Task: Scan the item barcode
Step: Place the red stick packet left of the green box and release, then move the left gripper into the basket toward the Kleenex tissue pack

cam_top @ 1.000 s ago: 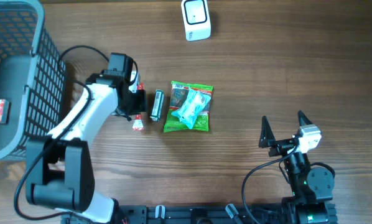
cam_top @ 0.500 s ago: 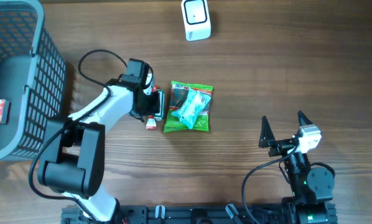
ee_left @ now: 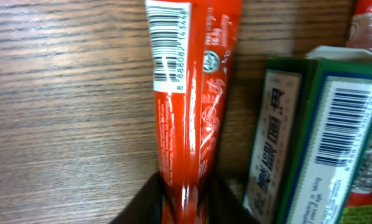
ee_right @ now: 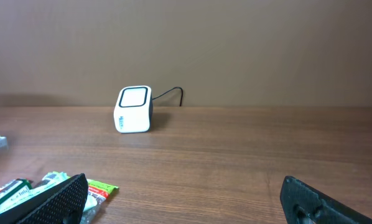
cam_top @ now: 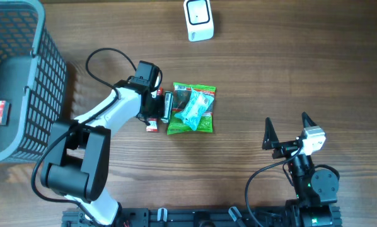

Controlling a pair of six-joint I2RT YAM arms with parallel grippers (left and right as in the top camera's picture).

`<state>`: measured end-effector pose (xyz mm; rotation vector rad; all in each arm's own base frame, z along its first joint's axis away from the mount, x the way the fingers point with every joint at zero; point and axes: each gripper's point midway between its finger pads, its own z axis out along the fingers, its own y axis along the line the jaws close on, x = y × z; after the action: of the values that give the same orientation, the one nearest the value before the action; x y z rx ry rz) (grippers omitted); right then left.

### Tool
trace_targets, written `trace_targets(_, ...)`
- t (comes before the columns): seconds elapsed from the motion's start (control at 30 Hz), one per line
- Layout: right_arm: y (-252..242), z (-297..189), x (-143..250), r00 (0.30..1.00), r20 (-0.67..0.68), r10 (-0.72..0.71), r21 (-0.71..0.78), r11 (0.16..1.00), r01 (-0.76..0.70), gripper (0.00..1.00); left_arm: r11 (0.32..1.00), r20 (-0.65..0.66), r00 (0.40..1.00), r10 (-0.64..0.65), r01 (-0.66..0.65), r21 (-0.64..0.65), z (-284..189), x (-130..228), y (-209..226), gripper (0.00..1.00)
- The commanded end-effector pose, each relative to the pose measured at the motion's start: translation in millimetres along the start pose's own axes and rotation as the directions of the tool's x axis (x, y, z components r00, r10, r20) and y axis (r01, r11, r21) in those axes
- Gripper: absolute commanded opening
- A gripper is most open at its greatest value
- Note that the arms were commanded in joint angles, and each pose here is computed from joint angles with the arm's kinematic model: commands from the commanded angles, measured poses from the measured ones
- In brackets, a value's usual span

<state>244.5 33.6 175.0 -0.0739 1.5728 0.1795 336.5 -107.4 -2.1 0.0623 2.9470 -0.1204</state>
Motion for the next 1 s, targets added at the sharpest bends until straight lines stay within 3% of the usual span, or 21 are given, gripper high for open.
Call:
trace_targets(0.0,3,0,-1,1.0,0.006,0.01,-0.017,1.0,-0.01,1.0,0.998,-0.003,1.0,-0.028,0.027,-0.063,-6,-4,19,0.51)
trace_targets(0.07,3,0,-1,1.0,0.006,0.01,-0.017,1.0,-0.01,1.0,0.997,0.018,0.999,-0.046,0.047,-0.061,-22,-17,23,0.62)
trace_targets(0.17,3,0,-1,1.0,0.006,0.01,-0.017,1.0,-0.01,1.0,0.996,0.047,0.997,-0.064,0.067,-0.059,-53,-35,27,0.66)
trace_targets(0.23,3,0,-1,1.0,0.006,0.01,-0.017,1.0,-0.01,1.0,0.996,0.09,0.994,-0.064,0.069,-0.056,-84,-54,32,0.67)
trace_targets(0.33,3,0,-1,1.0,0.006,0.01,-0.017,1.0,-0.01,1.0,0.996,0.202,0.977,-0.065,0.077,-0.054,-153,-93,46,0.79)
trace_targets(0.53,3,0,-1,1.0,0.006,0.01,-0.017,1.0,-0.01,1.0,0.962,0.452,0.888,-0.086,0.192,-0.196,-263,-147,140,0.92)
trace_targets(0.63,3,0,-1,1.0,0.006,0.011,-0.017,1.0,-0.011,1.0,0.908,0.531,0.825,-0.192,0.355,-0.223,-296,-142,215,0.93)
trace_targets(0.77,3,0,-1,1.0,0.006,0.01,-0.017,1.0,-0.01,1.0,0.81,0.576,0.753,-0.318,0.531,-0.248,-314,-109,305,0.94)
trace_targets(0.97,3,0,-1,1.0,0.006,0.01,-0.017,1.0,-0.01,1.0,0.688,0.574,0.675,-0.463,0.682,-0.247,-312,-64,370,0.99)
